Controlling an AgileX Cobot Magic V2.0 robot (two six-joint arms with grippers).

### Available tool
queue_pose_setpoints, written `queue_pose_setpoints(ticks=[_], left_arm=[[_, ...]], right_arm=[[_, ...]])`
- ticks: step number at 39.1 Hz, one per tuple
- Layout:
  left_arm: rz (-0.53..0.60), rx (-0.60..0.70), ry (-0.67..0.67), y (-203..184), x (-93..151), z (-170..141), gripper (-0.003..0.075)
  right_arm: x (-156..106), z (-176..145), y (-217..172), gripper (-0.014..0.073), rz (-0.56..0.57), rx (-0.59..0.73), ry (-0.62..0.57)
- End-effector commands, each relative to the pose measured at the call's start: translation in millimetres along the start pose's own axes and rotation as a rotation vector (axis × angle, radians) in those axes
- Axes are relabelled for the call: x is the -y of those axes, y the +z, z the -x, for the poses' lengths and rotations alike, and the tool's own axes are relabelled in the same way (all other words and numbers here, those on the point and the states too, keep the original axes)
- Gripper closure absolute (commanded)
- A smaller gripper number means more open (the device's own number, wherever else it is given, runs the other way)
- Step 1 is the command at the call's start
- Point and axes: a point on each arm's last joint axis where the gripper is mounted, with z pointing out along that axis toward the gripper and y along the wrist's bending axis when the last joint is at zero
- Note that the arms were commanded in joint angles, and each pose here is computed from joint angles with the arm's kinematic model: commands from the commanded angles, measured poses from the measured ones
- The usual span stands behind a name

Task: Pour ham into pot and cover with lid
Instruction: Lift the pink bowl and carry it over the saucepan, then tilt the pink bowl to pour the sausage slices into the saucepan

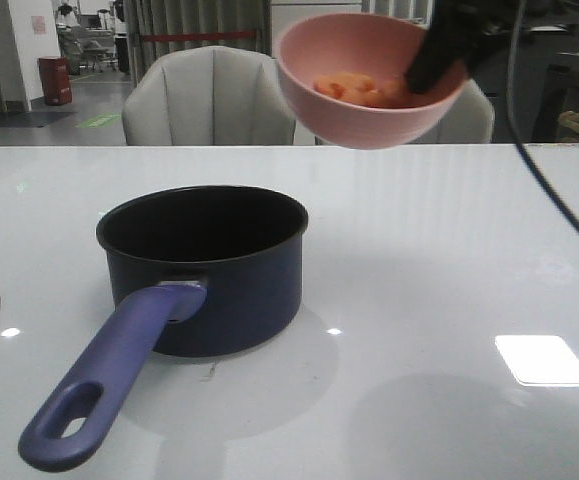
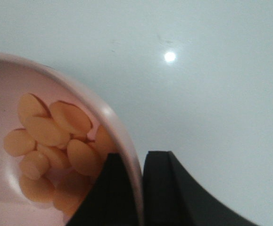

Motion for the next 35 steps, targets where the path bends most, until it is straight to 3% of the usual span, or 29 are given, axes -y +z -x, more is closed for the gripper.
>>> queue_pose_setpoints(ticks=[1, 17, 30, 35], left_arm=[[-0.018, 0.102, -0.015, 0, 2, 16, 0.0117], [-0.018, 0.102, -0.015, 0, 2, 16, 0.0117], [-0.018, 0.102, -0.015, 0, 2, 16, 0.0117], [-0.018, 0.102, -0.015, 0, 2, 16, 0.0117]], right_arm=[[-31, 26, -16, 0.0459, 0.046, 0.177, -0.077], [-68, 38, 19, 0.0459, 0.01, 0.449, -0.314], [-72, 13, 33, 0.046, -0.001, 0.833, -0.449], [-76, -6, 35, 0.046, 0.026, 1.018, -0.57]])
